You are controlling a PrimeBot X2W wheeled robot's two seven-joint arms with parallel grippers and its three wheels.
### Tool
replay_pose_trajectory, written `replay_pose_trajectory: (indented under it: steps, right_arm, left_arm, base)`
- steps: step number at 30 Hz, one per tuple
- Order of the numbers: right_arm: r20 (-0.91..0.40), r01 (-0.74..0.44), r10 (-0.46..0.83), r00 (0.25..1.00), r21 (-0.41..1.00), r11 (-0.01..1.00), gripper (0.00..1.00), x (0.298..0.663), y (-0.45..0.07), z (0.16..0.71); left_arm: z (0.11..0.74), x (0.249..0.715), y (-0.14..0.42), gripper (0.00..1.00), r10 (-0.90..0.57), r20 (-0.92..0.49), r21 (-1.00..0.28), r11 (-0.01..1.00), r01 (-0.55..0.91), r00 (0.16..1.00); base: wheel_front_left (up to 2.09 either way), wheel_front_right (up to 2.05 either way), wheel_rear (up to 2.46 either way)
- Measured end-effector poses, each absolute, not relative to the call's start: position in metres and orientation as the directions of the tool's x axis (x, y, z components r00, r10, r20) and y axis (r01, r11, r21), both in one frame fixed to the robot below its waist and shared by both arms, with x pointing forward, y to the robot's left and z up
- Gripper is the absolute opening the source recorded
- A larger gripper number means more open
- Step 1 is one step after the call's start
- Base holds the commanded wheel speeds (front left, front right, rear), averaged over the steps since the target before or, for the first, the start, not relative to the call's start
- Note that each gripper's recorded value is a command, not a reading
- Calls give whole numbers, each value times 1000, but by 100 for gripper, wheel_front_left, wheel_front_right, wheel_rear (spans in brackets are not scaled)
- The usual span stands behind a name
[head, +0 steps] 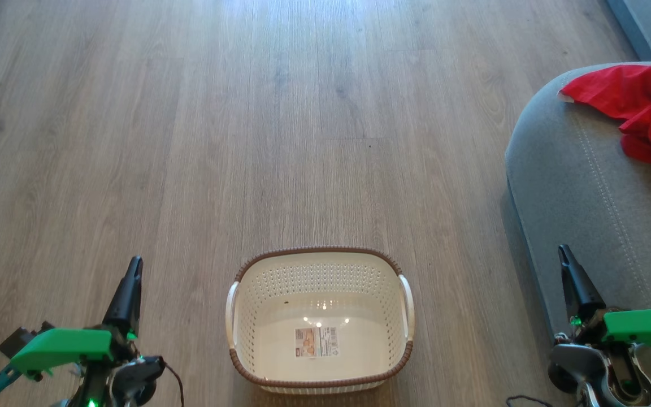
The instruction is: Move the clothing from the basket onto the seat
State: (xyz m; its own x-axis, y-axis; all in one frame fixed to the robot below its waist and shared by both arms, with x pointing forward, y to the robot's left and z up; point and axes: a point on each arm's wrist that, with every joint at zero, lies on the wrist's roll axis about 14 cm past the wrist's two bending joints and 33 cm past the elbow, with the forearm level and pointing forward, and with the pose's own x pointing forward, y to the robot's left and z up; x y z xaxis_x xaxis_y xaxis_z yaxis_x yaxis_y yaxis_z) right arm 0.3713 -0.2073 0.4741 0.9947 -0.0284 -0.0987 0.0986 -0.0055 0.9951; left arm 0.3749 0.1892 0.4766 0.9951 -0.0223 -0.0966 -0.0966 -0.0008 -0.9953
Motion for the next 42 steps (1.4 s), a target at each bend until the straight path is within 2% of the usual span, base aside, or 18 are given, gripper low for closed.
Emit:
replay_pose_trajectory:
  steps: [42]
  right_arm:
    - [-99,99,-28,995,995,-5,0,371,-207,474]
  left_arm:
    - [477,375,189,0,-22,-97,-995,-1,-97,995]
  base:
    - [0,0,0]
